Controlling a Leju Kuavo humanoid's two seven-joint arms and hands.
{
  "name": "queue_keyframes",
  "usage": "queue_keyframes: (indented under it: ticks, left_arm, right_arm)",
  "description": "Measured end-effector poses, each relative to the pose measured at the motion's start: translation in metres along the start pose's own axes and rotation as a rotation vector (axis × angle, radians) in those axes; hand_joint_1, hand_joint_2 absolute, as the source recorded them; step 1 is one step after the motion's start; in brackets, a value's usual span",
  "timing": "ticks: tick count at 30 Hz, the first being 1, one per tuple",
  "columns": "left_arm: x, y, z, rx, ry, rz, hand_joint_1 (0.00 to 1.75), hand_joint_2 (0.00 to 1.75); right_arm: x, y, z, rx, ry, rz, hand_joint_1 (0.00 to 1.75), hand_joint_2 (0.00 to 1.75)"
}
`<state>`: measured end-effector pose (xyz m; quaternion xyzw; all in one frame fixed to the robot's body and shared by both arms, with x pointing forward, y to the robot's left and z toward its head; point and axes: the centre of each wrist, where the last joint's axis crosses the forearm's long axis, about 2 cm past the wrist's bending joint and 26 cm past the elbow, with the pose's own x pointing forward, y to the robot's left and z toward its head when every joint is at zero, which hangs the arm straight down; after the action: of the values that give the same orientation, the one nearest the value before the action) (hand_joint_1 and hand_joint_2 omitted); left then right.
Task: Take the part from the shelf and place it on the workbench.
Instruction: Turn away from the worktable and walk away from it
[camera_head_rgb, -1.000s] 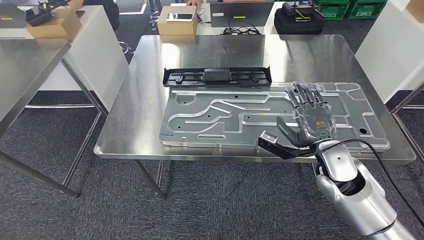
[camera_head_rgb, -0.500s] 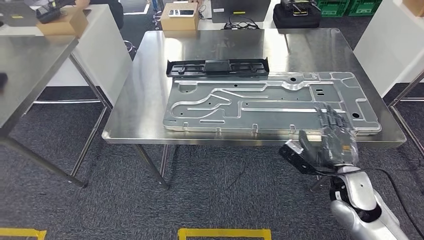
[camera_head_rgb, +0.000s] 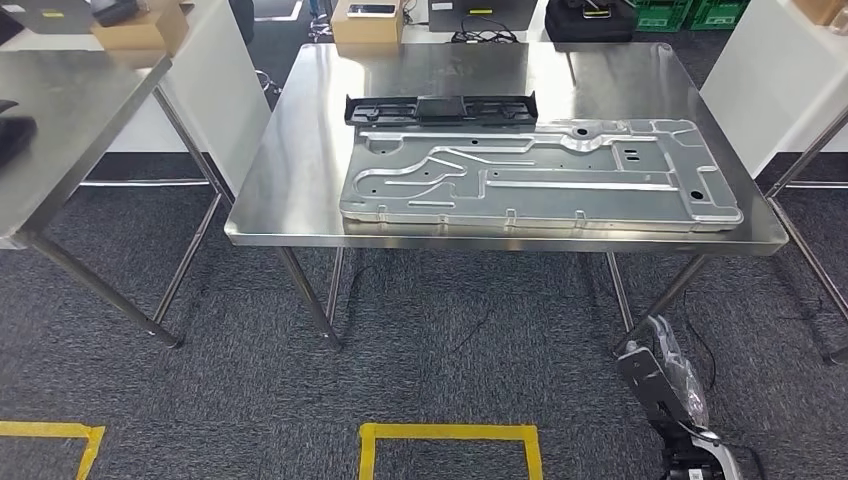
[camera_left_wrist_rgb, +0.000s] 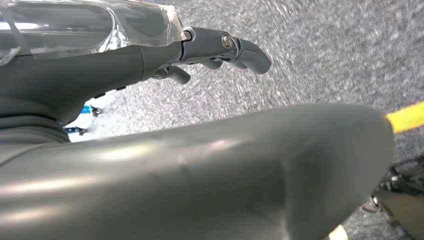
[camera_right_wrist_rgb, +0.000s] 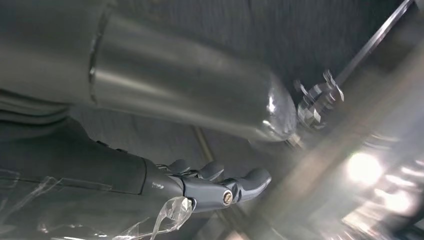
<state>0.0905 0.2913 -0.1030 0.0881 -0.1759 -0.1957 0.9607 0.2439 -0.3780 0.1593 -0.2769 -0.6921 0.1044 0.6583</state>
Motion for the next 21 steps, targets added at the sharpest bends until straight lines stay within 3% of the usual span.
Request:
queue_keyframes:
  ticks: [4,8,12,17,21]
  left_arm:
    - [-0.005,0.0,0.001,0.004,0.019,0.006,0.0,0.0]
    - [-0.006,0.0,0.001,0.008,0.023,0.008,0.0,0.0]
    - [-0.004,-0.001,0.001,0.018,0.018,0.005,0.0,0.0]
    - [0.007,0.001,-0.001,0.031,0.017,0.016,0.0,0.0]
    - [0.003,-0.004,0.0,0.021,0.03,0.013,0.0,0.0]
  right_arm:
    - [-0.051,0.015,0.02,-0.01,0.15,-0.052,0.0,0.0]
    - [-0.092,0.032,0.038,0.047,0.419,-0.08,0.0,0.0]
    - [-0.147,0.069,0.069,0.179,0.726,-0.212,0.0,0.0]
    - [-0.168,0.125,0.115,0.296,1.153,-0.292,0.0,0.0]
    - [-0.174,0.147,0.144,0.342,1.267,-0.298,0.0,0.0]
